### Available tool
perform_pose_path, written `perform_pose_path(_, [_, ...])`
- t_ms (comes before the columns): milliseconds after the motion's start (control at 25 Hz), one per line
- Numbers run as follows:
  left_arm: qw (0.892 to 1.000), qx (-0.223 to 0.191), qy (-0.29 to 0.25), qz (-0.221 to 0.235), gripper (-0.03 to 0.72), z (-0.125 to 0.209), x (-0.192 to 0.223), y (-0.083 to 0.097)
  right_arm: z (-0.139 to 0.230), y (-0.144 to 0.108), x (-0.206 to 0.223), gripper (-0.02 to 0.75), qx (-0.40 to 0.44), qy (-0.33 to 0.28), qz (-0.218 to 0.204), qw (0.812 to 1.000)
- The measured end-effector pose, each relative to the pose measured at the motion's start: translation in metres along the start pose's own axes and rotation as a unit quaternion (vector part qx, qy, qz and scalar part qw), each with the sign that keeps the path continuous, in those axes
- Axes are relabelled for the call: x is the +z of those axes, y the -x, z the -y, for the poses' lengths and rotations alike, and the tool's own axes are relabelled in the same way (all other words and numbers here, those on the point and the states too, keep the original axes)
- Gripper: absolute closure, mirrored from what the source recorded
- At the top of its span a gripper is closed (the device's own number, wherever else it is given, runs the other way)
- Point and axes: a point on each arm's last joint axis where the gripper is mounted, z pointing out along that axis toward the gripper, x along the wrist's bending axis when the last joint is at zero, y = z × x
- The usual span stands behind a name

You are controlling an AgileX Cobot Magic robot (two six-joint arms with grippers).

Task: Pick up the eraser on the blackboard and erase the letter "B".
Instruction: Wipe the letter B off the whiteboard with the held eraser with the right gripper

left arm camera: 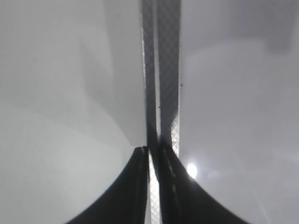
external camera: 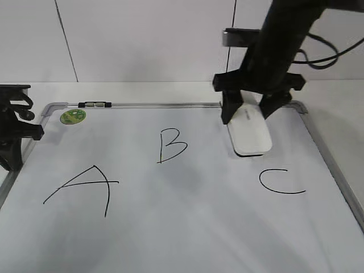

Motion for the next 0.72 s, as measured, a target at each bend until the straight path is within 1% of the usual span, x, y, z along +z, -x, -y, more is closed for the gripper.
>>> perform_pose_path(160, [1.000,0.000,-0.001,0.001,0.648,0.000,0.000,0.000,-0.015,-0.026,0.031,0.189,-0.035,-0.013,-0.005,0.999])
perform_pose_path(400, [1.000,-0.003,-0.002,0.004,0.648,0.000,0.000,0.000,-0.033,-0.056,0.055,0.189,-0.075,-0.005,-0.012,0.997])
perform_pose_path(600, [1.000,-0.004,-0.003,0.005,0.648,0.000,0.000,0.000,-0.040,-0.070,0.064,0.189,-0.092,0.002,-0.016,0.996])
perform_pose_path(720, [1.000,-0.005,-0.004,0.006,0.648,0.000,-0.001,0.001,-0.042,-0.073,0.073,0.189,-0.095,-0.001,-0.016,0.995])
